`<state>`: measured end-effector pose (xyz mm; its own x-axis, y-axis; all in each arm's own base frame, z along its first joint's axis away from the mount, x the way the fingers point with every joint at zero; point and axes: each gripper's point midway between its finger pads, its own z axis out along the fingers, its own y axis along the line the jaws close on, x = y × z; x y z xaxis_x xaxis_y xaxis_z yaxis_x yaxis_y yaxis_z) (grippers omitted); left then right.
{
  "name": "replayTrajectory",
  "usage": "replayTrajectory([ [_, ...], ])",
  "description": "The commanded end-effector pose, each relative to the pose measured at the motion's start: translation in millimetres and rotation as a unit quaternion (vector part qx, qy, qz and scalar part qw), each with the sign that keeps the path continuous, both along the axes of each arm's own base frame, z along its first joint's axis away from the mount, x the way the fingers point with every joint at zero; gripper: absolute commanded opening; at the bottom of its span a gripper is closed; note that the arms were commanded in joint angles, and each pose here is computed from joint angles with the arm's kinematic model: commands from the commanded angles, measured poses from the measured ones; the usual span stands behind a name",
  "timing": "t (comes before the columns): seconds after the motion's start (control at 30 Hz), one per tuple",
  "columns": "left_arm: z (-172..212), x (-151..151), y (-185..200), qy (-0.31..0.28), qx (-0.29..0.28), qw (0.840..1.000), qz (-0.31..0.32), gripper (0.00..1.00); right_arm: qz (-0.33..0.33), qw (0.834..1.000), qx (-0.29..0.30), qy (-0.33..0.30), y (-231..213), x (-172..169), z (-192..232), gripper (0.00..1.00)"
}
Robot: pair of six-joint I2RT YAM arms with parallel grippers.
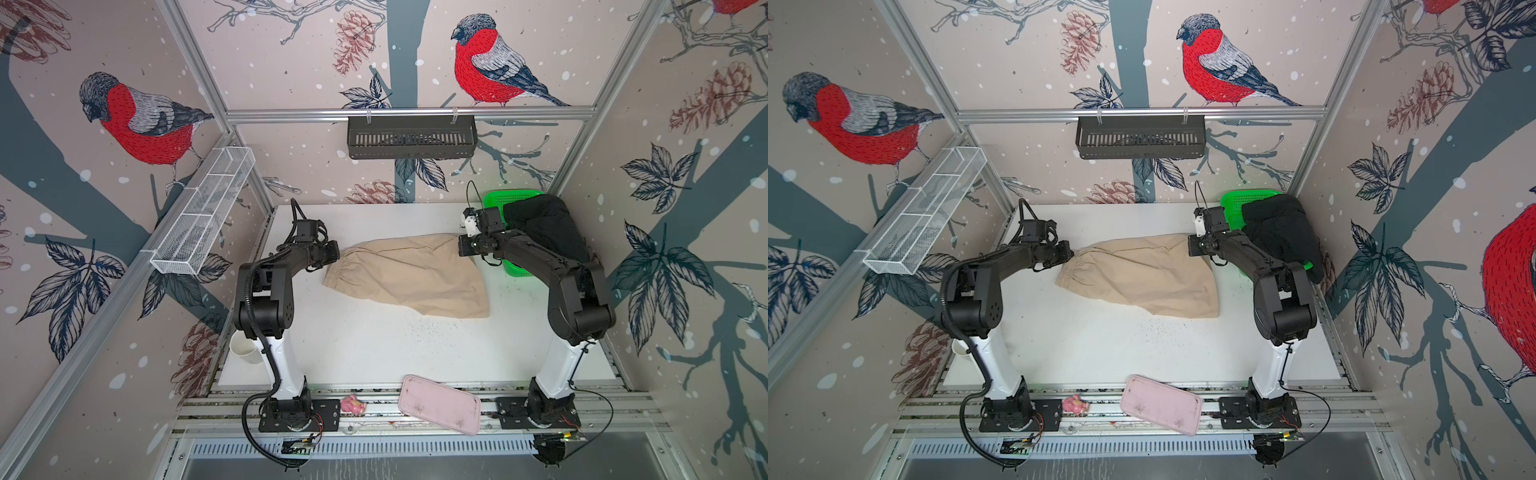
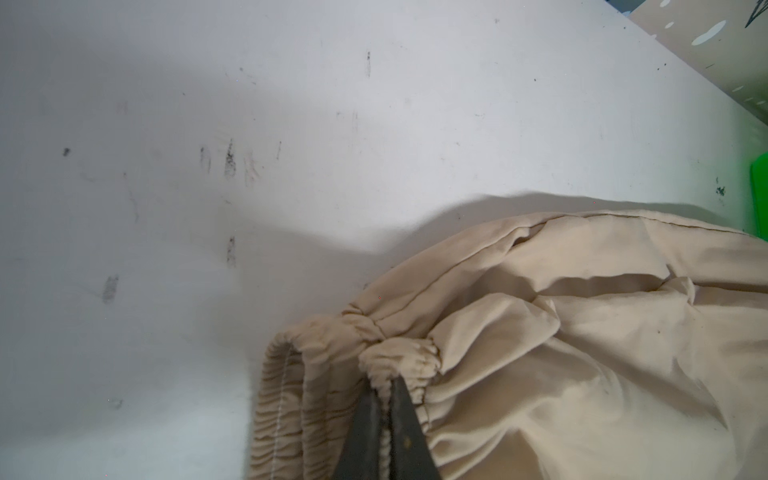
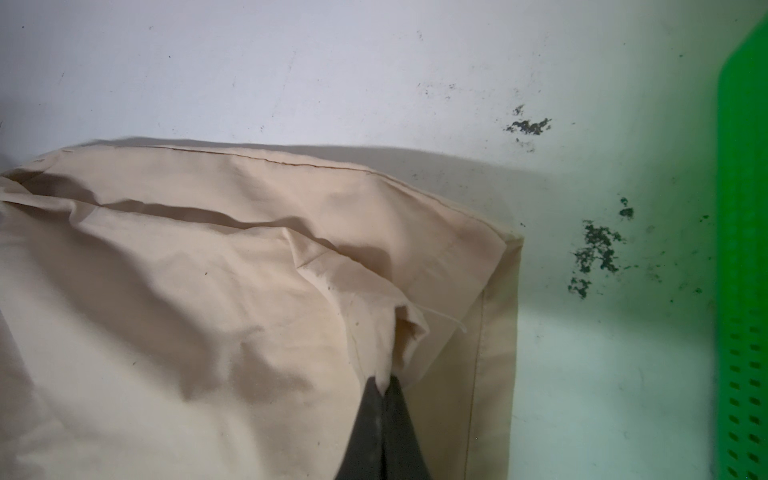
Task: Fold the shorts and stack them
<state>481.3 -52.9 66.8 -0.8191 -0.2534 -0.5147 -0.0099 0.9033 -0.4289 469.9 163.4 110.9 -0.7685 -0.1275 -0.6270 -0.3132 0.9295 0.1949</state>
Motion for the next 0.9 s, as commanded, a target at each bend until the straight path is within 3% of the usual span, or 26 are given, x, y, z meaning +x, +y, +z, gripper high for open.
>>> replayTrajectory([
  [0.0, 15.7, -0.9, 1.5, -0.019, 0.005, 1.0, 0.004, 0.0, -0.005, 1.0, -0.006, -0.019, -2.5, 3.9, 12.1, 0.02],
  [0.3, 72.6, -9.3, 13.2, -0.066, 0.027, 0.997, 0.033, 0.0, -0.012, 0.999, -0.004, -0.05, -6.3, 1.9, 37.6, 0.02],
  [0.53, 66.0, -13.0, 27.1, -0.061, 0.058, 0.995, 0.059, 0.0, -0.019, 0.997, -0.015, -0.07, -12.2, 13.0, 49.2, 0.02],
  [0.87, 46.6, 2.9, 38.0, -0.065, 0.072, 0.993, 0.074, 0.0, -0.03, 0.998, -0.007, -0.053, -27.9, 41.1, 17.3, 0.02],
])
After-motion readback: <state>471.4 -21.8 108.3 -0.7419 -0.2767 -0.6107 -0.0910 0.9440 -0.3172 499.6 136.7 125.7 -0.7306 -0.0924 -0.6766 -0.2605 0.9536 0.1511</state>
